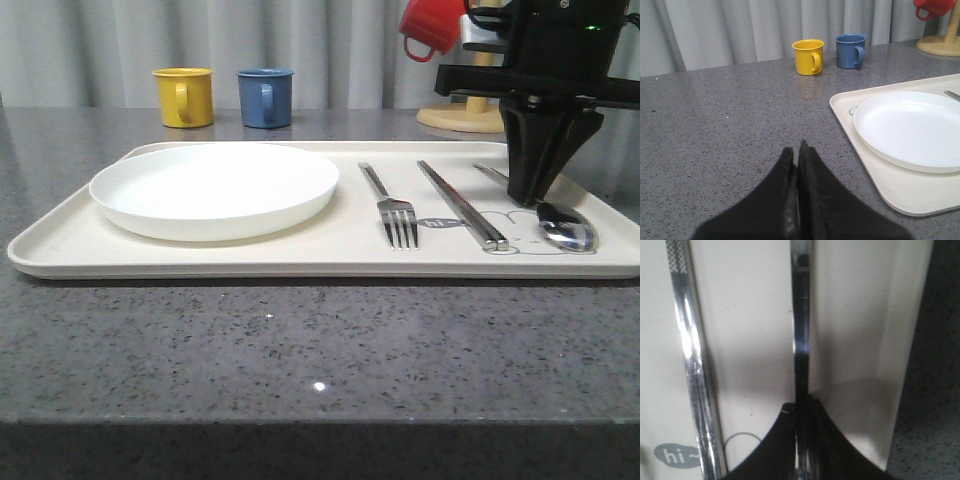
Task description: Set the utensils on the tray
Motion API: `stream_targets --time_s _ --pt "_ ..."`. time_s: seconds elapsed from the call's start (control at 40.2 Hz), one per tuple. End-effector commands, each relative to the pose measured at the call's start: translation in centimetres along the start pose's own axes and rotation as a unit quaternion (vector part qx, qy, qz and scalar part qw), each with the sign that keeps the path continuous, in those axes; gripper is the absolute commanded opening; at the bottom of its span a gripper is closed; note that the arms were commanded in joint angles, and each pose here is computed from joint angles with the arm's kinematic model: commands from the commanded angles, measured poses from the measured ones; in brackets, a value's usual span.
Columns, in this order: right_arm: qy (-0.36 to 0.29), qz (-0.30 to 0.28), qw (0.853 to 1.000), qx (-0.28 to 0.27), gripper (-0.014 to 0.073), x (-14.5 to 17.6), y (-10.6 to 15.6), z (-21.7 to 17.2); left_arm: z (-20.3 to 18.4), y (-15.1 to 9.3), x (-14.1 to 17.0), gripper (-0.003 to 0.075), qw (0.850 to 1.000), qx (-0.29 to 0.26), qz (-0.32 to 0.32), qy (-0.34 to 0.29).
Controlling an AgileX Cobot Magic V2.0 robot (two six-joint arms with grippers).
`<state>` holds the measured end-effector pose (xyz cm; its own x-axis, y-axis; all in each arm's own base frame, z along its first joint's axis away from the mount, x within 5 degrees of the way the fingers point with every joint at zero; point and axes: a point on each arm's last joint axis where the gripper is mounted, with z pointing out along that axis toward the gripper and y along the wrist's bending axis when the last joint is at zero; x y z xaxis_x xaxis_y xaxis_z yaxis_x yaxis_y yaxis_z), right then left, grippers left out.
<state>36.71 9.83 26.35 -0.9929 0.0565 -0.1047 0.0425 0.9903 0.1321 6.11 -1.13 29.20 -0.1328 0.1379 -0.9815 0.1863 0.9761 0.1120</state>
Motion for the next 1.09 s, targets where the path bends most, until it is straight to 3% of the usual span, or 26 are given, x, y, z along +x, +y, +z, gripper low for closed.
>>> stream_targets --time_s 0.0,0.249,0.498,0.597,0.771,0.871,1.07 --pt "-0.001 -0.001 1.0 -0.007 0.0046 0.7 0.1 -2.6 -0.2 0.2 -1.5 -0.0018 0.999 -0.007 -0.008 -0.049" --pt "-0.021 -0.003 1.0 -0.009 0.0345 0.9 0.1 -3.6 -0.2 0.2 -1.5 -0.0018 0.999 -0.007 -0.008 -0.049" --pt "-0.115 -0.019 0.993 -0.008 0.0358 2.1 -0.1 -9.9 -0.2 0.2 -1.5 -0.0018 0.999 -0.007 -0.008 -0.049" --pt "-0.155 -0.032 0.987 -0.016 0.0304 3.2 -0.2 -12.4 -0.2 0.2 -1.5 -0.0018 0.999 -0.007 -0.008 -0.049" --pt "-0.212 -0.052 0.976 -0.026 0.003 5.4 -0.7 -15.4 -0.2 0.2 -1.5 -0.0018 0.999 -0.008 -0.008 -0.049" --pt "-0.257 -0.059 0.964 -0.036 -0.0071 6.8 -1.0 -16.1 -0.2 0.2 -1.5 -0.0018 0.999 -0.008 -0.008 -0.049" --pt "-0.379 -0.09 0.919 -0.053 -0.0069 12.0 -2.7 -16.0 -0.2 0.2 -1.5 -0.0018 0.999 -0.008 -0.008 -0.049"
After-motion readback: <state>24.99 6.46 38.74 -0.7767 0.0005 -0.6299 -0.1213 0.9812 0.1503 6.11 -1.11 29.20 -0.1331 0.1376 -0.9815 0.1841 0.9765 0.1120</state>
